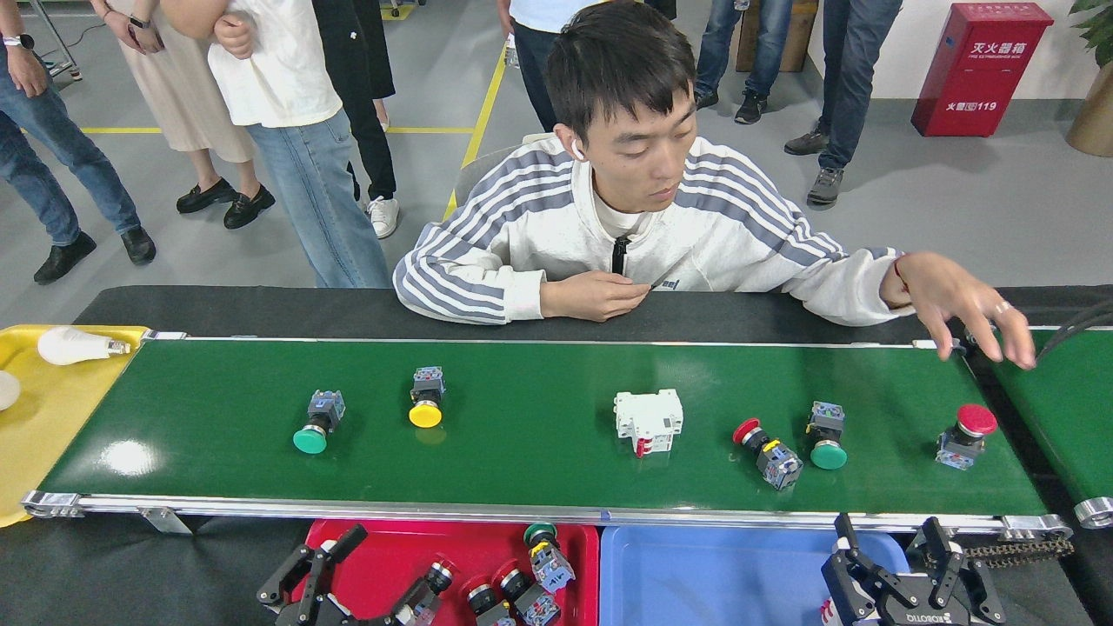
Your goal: Pick switch part from conveyor to tray
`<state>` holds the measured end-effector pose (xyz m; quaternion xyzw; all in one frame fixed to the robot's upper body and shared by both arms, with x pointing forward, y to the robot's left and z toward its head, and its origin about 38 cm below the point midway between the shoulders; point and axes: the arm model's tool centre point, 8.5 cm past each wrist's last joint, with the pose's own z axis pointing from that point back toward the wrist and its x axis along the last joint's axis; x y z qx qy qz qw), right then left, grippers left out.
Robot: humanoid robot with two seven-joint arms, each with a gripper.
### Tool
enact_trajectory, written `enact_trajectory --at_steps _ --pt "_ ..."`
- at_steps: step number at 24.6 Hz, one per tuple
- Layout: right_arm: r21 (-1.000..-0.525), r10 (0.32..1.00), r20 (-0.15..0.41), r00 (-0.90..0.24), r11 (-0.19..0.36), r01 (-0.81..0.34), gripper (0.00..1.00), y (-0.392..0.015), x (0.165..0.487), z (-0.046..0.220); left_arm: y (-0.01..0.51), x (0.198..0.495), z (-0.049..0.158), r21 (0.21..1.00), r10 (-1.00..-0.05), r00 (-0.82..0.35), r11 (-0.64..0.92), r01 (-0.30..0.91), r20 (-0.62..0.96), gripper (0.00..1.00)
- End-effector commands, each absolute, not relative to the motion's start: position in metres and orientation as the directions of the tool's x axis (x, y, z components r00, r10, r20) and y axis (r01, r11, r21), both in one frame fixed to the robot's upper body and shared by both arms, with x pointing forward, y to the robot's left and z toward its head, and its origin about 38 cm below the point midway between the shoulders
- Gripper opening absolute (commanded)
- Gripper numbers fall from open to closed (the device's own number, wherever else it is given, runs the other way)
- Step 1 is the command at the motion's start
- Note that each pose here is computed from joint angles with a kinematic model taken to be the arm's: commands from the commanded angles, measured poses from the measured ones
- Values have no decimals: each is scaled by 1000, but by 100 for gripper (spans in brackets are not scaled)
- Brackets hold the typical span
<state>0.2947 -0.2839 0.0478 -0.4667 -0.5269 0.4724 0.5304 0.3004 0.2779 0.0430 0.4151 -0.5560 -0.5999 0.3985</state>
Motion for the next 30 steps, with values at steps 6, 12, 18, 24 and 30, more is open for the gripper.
enact_trajectory --at_steps 6,12,18,24,30 --pt "-995 980 79 -185 66 -76 100 -235 337 60 352 329 36 988 -992 -58 -113 103 -108 100" --pt "-989 956 62 -286 20 -148 100 -185 384 55 369 359 48 988 -991 -48 -128 87 -124 100" --pt "-984 946 22 -323 -37 -175 52 -148 408 49 406 412 52 981 -991 -20 -136 140 -134 100" --pt "-980 938 18 -346 -52 -192 18 -143 407 46 408 435 56 983 -994 -51 -106 151 -100 100" --pt "-995 836 16 -549 -42 -92 10 -88 376 74 425 466 61 980 -997 25 -61 187 -67 96"
